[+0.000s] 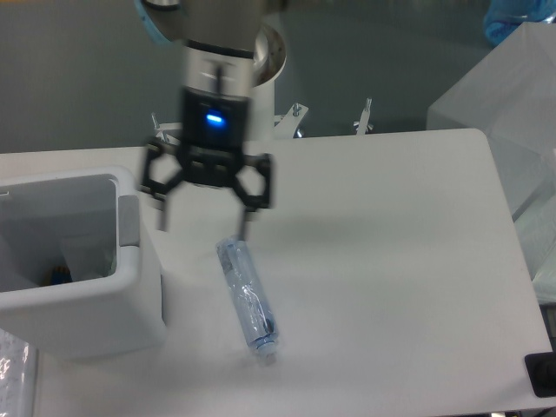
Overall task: Place the trash in the trash can
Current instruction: 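Move the open gripper over the clear plastic bottle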
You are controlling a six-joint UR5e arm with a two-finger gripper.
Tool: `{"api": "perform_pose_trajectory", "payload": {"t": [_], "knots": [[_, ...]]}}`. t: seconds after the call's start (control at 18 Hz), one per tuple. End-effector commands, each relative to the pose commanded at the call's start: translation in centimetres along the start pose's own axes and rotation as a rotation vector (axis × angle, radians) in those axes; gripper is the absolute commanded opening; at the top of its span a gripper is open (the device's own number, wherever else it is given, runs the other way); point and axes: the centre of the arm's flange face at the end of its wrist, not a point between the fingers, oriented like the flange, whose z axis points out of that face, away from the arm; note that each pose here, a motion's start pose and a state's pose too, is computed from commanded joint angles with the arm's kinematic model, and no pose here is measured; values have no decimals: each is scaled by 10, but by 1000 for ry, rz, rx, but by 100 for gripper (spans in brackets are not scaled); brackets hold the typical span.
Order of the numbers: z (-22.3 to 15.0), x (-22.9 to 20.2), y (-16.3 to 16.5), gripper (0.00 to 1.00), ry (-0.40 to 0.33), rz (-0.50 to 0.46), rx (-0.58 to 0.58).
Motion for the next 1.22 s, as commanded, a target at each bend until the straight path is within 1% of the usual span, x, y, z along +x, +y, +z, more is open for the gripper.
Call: {"api": "perform_pose_trajectory", "payload": {"t": [0.17,0.28,0.44,0.61,0.78,0.89,1.06,1.17,1.22], "knots": [[43,-25,1,100,-2,-72,-61],[77,-39,4,100,-2,-94,-108],[114,-57,8,100,-47,-109,-169],[161,-75,14,100,-51,-130,-227],[192,-78,26,100,-98,-134,-276],[204,-77,32,100,-98,-144,-292],[237,-81,43,100,-117,-144,-337],[251,-74,43,100,-155,-134,-348],[257,-73,42,100,-159,-131,-351]]}}
